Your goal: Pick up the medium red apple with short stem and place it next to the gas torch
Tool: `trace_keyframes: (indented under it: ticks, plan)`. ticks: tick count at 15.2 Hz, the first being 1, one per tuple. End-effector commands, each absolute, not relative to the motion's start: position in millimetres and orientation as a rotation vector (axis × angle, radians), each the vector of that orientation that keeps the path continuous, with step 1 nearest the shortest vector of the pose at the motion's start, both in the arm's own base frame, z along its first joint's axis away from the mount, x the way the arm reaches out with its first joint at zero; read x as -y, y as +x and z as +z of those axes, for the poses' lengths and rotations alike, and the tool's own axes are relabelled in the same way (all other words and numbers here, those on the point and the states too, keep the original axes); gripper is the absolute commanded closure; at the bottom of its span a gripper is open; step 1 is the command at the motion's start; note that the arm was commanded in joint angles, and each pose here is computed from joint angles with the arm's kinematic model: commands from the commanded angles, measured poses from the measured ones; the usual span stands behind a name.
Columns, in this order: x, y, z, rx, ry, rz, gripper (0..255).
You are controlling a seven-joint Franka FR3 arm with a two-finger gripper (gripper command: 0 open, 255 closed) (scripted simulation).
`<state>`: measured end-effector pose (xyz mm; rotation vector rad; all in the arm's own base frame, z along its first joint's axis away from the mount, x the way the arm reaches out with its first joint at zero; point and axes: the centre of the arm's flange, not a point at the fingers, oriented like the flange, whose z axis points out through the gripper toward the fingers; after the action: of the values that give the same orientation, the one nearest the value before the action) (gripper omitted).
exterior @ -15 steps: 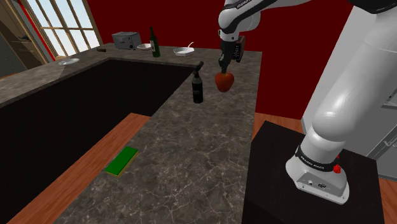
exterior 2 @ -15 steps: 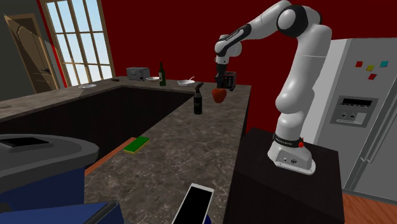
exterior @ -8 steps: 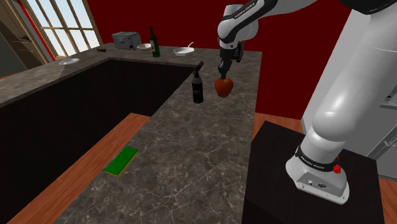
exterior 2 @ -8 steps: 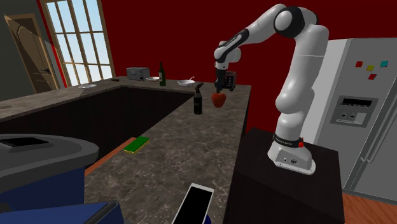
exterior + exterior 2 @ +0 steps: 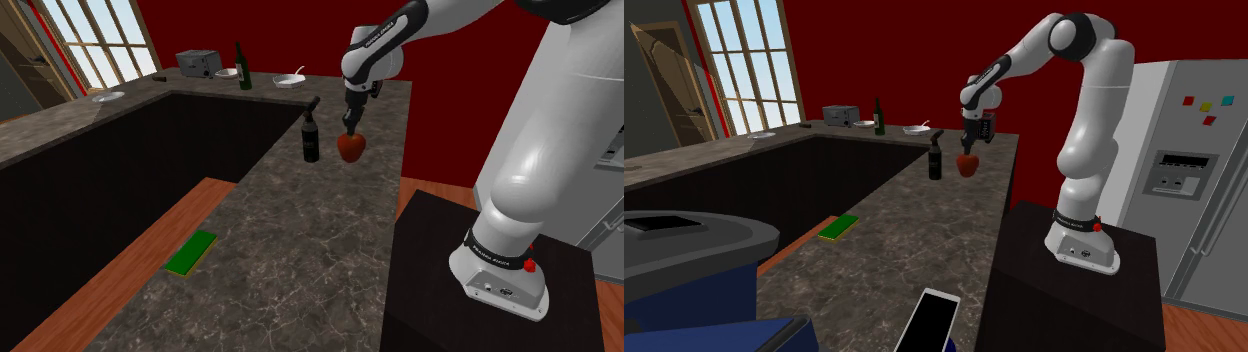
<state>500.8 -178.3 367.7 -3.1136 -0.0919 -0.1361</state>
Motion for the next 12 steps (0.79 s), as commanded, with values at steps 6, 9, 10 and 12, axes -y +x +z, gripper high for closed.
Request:
trace_keyframes:
  ticks: [6, 9, 10, 12]
  plan:
    - [179, 502, 330, 0.092, -3.114, -0.137, 255]
    - [179, 502, 330, 0.092, -3.114, -0.137, 255]
    - [179, 502, 330, 0.092, -3.114, -0.137, 255]
    - [179, 502, 330, 0.092, -3.114, -0.137, 255]
